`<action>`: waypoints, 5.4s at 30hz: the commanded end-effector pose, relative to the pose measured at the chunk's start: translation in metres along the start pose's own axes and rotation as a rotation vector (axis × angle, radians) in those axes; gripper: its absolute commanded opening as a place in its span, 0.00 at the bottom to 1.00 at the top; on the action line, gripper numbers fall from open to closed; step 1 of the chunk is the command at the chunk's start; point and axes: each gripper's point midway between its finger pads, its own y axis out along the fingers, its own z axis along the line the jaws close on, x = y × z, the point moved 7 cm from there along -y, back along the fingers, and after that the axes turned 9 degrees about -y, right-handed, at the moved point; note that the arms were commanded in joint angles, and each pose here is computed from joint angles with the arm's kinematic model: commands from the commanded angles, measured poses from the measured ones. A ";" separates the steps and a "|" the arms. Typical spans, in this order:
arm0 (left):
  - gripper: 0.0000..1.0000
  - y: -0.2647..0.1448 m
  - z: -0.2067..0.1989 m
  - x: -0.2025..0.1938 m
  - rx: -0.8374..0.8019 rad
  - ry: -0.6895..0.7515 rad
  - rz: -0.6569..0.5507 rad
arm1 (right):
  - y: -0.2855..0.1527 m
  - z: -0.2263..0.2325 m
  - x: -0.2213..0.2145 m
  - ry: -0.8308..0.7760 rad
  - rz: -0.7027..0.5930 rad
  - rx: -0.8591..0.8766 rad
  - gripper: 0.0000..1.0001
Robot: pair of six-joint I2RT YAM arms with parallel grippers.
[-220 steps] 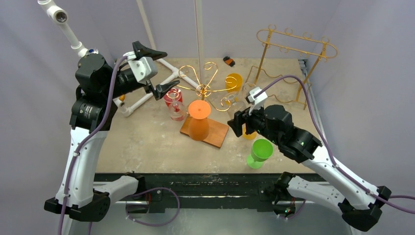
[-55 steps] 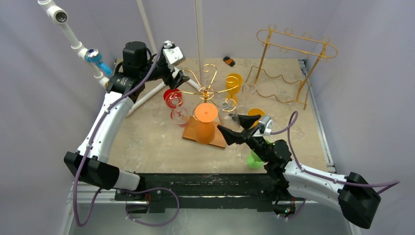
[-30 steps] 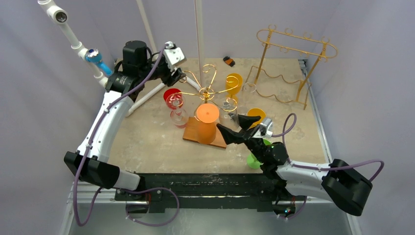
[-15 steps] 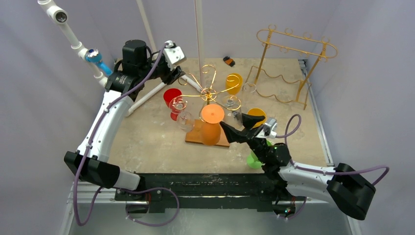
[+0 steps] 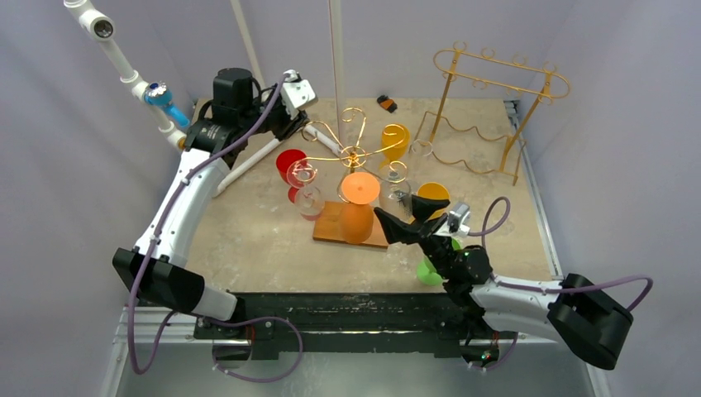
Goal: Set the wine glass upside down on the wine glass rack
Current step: Turn the wine glass upside down at the wine rack, then adjust the wine rack at the center of the board.
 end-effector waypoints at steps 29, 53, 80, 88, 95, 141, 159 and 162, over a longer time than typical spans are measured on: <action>0.39 -0.014 -0.006 0.020 0.003 0.032 -0.052 | 0.006 -0.021 0.017 0.060 -0.028 -0.230 0.43; 0.45 -0.023 -0.021 0.029 -0.083 -0.021 -0.087 | 0.004 -0.018 0.027 0.077 0.069 -0.230 0.98; 0.52 -0.049 -0.023 0.053 -0.025 -0.025 -0.125 | -0.001 0.013 0.128 0.121 0.300 -0.048 0.82; 0.53 -0.052 -0.029 0.050 -0.052 -0.058 -0.116 | 0.011 0.018 0.144 0.148 0.366 -0.057 0.73; 0.47 -0.045 -0.038 0.030 -0.100 -0.107 -0.056 | 0.037 0.008 0.175 0.090 0.399 -0.200 0.73; 0.76 -0.036 -0.055 0.014 -0.188 -0.073 0.089 | 0.166 -0.076 0.095 -0.117 0.800 -0.254 0.61; 0.72 -0.011 -0.028 0.008 -0.056 -0.005 0.096 | 0.140 -0.065 0.089 -0.042 0.787 -0.224 0.42; 0.72 -0.006 -0.024 0.010 -0.049 -0.002 0.091 | 0.135 -0.063 0.086 -0.024 0.793 -0.216 0.42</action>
